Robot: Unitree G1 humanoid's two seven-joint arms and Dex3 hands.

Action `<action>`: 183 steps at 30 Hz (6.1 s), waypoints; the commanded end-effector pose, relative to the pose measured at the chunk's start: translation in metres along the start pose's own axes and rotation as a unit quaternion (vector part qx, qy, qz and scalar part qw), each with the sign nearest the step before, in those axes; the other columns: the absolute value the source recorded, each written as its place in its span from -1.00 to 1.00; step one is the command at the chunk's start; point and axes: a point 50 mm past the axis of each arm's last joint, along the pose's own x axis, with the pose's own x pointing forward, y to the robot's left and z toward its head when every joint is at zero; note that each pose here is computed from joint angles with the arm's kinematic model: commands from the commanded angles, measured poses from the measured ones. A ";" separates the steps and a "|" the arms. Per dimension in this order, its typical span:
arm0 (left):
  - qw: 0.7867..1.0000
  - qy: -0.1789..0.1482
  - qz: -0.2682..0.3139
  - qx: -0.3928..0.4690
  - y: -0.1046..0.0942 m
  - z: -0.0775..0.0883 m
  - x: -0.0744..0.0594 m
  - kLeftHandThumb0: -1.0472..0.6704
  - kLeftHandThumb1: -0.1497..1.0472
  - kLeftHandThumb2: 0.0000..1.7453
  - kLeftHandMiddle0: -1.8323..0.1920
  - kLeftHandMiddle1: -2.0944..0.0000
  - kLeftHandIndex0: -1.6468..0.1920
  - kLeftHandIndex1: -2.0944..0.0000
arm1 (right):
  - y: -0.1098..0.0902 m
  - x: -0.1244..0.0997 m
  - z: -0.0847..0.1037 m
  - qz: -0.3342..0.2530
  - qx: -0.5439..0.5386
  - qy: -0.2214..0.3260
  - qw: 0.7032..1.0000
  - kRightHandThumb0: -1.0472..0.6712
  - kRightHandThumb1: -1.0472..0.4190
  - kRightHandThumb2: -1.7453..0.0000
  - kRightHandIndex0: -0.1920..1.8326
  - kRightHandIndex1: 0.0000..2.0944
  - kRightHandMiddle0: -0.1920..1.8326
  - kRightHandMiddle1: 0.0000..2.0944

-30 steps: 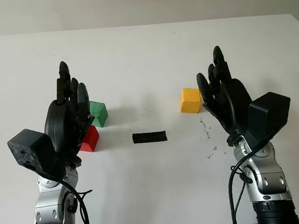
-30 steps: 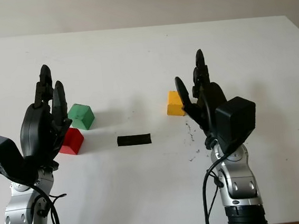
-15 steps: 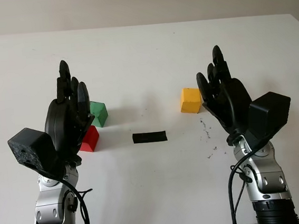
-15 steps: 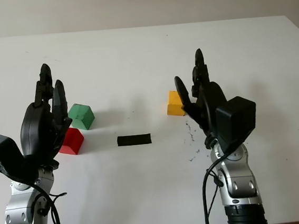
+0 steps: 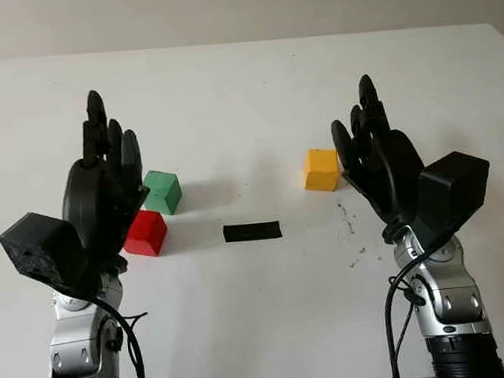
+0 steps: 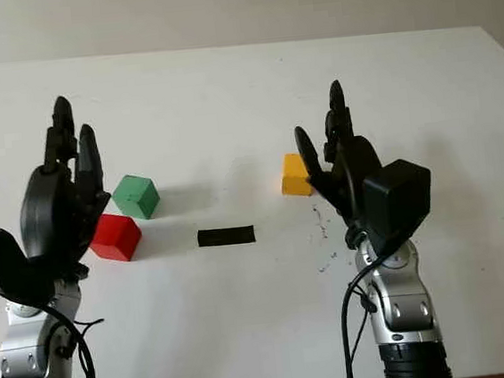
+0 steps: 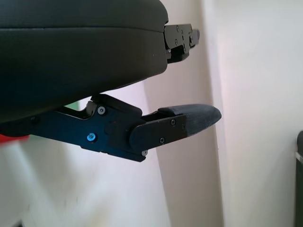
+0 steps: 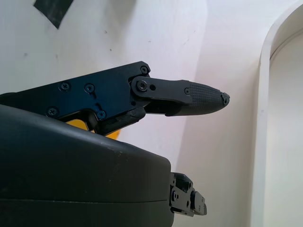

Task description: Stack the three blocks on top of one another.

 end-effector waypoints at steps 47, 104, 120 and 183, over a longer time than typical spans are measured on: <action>0.708 0.077 -0.360 0.602 0.026 0.068 0.007 -0.70 0.67 -0.94 0.69 0.96 0.05 0.94 | -0.034 0.045 0.040 0.037 0.005 -0.019 0.999 -0.57 -1.00 0.45 -1.00 -1.00 -1.00 -1.00; 0.681 0.040 -0.339 0.647 0.009 0.025 0.004 -0.54 0.62 -0.93 0.61 0.94 -0.05 0.83 | -0.035 0.038 0.039 0.038 0.006 -0.015 0.999 -0.58 -1.00 0.46 -1.00 -1.00 -1.00 -1.00; 0.680 0.012 -0.345 0.646 0.008 0.010 0.003 -0.21 0.84 -0.93 0.49 0.95 0.37 -0.19 | -0.036 0.037 0.039 0.043 0.003 -0.017 0.999 -0.57 -1.00 0.44 -1.00 -1.00 -1.00 -1.00; 0.553 -0.371 -0.406 0.626 -0.099 0.055 0.062 -0.30 0.68 -0.94 0.56 0.95 0.10 -0.07 | -0.027 0.037 0.037 0.043 0.008 -0.015 0.999 -0.50 -1.00 0.41 -1.00 -1.00 -1.00 -1.00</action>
